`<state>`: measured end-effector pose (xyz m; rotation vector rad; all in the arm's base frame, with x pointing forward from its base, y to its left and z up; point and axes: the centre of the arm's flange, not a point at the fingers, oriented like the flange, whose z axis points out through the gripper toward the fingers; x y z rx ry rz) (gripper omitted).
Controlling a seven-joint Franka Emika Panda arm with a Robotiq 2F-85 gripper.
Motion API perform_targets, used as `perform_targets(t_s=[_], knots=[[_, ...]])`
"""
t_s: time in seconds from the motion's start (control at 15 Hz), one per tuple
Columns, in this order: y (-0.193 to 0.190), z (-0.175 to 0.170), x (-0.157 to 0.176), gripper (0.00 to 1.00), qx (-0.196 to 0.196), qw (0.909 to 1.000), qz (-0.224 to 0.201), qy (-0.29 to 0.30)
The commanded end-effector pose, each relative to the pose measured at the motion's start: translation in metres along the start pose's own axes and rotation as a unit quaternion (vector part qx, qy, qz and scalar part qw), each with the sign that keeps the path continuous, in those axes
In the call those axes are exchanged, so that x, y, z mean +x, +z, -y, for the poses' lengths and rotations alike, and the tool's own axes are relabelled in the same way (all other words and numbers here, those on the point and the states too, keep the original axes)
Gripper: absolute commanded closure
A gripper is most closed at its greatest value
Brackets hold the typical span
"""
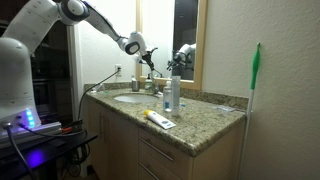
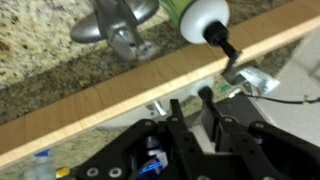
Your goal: Push the faucet handle upwards
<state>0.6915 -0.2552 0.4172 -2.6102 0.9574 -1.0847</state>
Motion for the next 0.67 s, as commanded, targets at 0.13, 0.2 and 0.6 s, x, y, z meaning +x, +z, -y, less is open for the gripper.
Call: perform_targets(t_s=[0.13, 0.2, 0.6], knots=[[-0.106, 0.048, 0.026, 0.38, 0.015, 0.9973, 0.072, 0.008], [-0.135, 0.055, 0.022, 0.32, -0.007, 0.9956, 0.093, 0.004], [-0.155, 0.061, 0.027, 0.15, 0.002, 0.9947, 0.103, -0.009]])
